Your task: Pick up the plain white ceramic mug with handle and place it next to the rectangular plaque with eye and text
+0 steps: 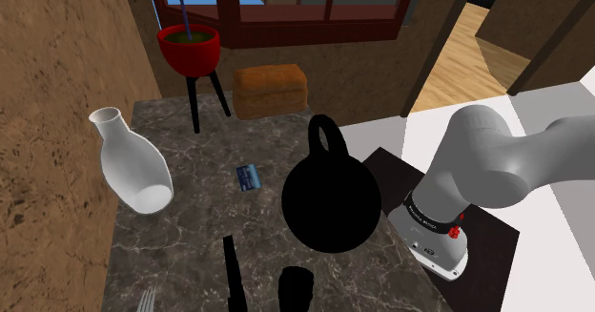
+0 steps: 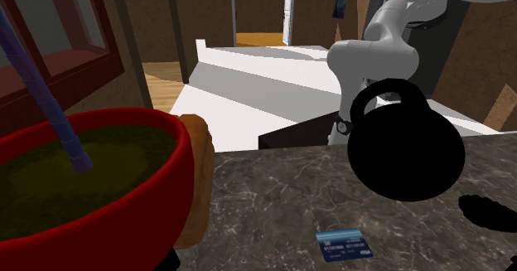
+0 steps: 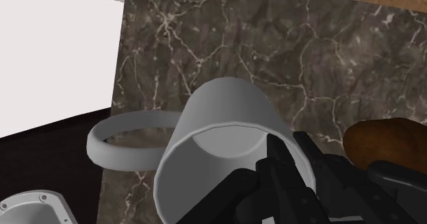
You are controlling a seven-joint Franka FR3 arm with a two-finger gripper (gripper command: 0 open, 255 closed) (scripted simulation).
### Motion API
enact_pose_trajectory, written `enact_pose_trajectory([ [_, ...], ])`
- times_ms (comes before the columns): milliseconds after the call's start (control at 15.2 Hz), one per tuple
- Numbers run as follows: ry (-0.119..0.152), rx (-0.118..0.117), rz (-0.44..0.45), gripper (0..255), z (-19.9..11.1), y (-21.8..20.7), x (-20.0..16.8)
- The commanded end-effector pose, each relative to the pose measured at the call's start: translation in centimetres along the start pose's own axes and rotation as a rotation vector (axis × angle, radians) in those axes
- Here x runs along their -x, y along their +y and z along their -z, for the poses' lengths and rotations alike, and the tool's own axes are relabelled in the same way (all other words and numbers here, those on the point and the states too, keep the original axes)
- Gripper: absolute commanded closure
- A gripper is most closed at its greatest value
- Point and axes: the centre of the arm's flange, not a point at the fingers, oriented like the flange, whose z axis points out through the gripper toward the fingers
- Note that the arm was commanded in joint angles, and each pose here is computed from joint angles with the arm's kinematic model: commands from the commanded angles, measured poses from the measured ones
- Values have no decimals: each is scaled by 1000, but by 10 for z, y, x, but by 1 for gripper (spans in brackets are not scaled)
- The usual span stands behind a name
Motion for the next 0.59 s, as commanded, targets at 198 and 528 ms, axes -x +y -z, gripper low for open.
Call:
enact_pose_trajectory([
  [198, 0, 0, 0, 255, -26, -2, -6],
  [528, 0, 0, 0, 255, -52, -3, -10],
])
